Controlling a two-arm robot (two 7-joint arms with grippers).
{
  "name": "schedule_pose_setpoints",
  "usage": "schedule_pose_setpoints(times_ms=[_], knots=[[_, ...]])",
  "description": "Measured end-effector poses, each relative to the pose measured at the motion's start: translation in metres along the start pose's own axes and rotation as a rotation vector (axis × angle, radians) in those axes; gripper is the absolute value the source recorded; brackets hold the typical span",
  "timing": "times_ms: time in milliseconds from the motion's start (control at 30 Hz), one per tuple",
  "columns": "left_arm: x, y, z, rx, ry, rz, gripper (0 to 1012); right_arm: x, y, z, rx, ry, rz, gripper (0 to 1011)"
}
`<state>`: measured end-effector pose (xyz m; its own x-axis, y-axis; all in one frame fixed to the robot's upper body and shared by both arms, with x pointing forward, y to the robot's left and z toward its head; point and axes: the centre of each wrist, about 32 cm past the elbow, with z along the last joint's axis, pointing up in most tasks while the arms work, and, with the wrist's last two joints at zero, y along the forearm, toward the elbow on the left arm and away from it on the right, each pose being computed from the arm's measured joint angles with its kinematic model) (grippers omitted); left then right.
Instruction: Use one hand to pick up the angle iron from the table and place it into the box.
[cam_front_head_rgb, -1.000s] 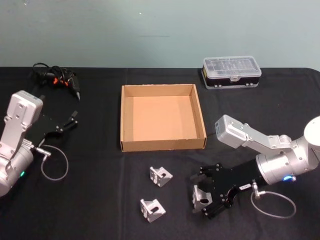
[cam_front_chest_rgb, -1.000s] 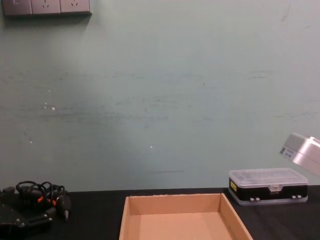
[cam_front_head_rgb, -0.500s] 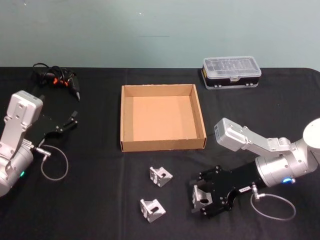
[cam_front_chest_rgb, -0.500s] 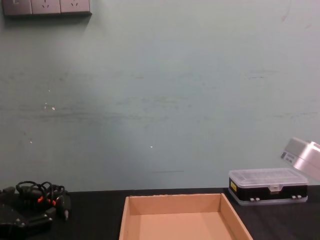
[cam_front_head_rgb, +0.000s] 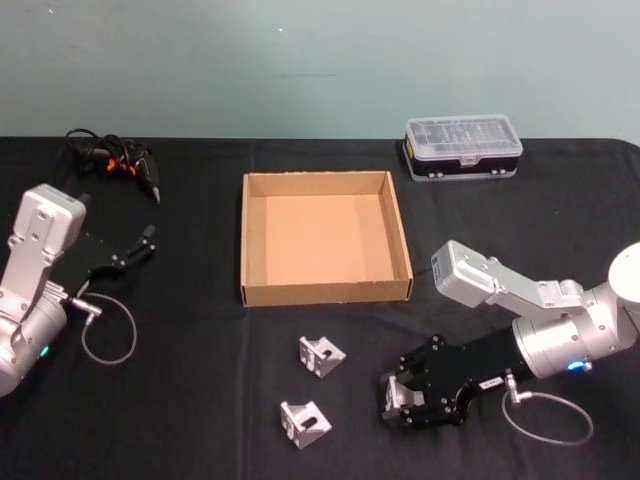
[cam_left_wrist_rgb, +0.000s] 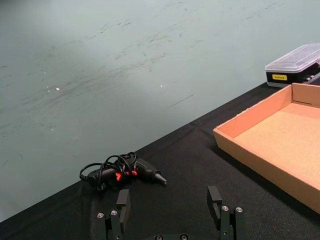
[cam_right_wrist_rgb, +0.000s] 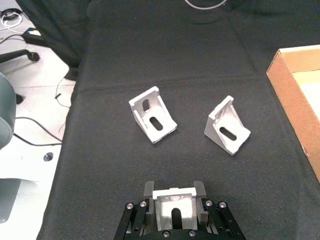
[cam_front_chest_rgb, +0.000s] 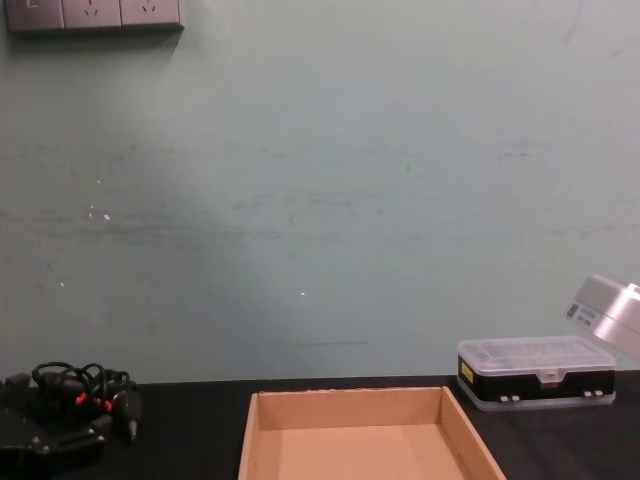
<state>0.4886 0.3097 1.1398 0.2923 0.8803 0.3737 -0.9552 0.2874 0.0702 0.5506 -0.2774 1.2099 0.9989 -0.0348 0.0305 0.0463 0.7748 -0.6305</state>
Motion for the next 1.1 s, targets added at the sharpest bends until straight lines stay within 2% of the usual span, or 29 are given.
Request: schedule_pose_setpoints(times_ms=[200,333,600,767,867,1100], knots=[[0.0,0.0,0.0,0.0,0.0,0.0,1011,-0.001,-0.004,0.002,0.01,-0.01,-0.023,469],[0.0,0.0,0.0,0.0,0.0,0.0,1011,-0.003,-0.014,0.008,0.033,-0.025,-0.07,469],[0.0,0.0,0.0,0.0,0.0,0.0,1011,-0.004,-0.042,0.031,0.093,-0.078,-0.232,469],[0.0,0.0,0.0,0.0,0.0,0.0,1011,0.004,-0.046,0.04,0.126,-0.092,-0.326,469],[0.0,0.0,0.0,0.0,0.0,0.0,1011,0.01,-0.044,0.04,0.137,-0.088,-0.356,469],[0.0,0.0,0.0,0.0,0.0,0.0,1011,0.035,-0.029,0.037,0.154,-0.056,-0.399,469]])
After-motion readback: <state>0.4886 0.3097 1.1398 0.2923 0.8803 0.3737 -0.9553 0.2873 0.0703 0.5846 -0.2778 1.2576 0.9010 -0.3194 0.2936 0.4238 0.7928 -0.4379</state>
